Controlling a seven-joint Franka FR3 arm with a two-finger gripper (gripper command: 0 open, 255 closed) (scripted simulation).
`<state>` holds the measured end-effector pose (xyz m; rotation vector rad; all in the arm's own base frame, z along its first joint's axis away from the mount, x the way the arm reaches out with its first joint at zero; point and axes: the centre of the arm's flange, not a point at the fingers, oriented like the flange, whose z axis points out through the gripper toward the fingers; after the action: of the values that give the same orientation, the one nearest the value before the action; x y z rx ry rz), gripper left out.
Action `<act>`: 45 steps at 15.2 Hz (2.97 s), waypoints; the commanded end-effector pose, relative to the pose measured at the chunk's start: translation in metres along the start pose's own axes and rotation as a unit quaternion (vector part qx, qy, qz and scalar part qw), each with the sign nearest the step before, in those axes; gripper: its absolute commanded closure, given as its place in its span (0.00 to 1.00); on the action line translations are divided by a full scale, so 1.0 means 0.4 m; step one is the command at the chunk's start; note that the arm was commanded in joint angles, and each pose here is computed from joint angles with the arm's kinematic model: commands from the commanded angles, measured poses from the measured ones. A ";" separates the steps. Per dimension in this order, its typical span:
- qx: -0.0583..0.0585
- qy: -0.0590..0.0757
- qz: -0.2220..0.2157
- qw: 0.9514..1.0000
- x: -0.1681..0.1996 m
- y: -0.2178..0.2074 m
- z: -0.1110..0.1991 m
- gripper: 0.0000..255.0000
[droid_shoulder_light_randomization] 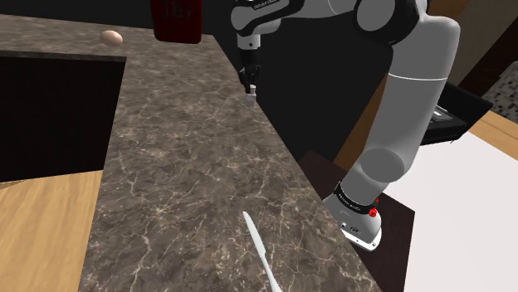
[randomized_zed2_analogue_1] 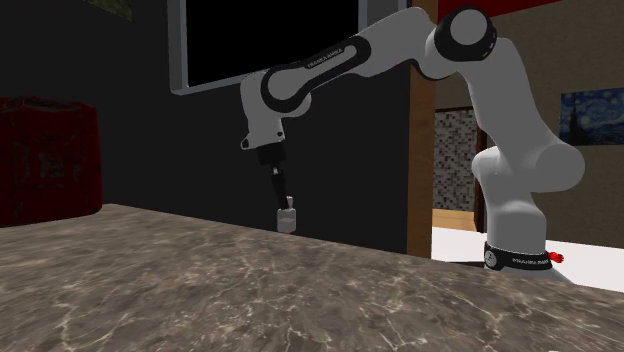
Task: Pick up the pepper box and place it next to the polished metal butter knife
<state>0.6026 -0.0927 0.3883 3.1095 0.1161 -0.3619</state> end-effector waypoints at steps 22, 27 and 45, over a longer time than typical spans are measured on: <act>0.000 0.000 0.000 1.000 -0.071 0.002 -0.296 1.00; 0.000 0.000 0.000 1.000 -0.115 -0.052 -0.316 1.00; 0.000 0.000 0.000 1.000 -0.447 -0.539 -0.240 1.00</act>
<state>0.4436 0.1004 0.5231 3.1097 0.1183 -0.3622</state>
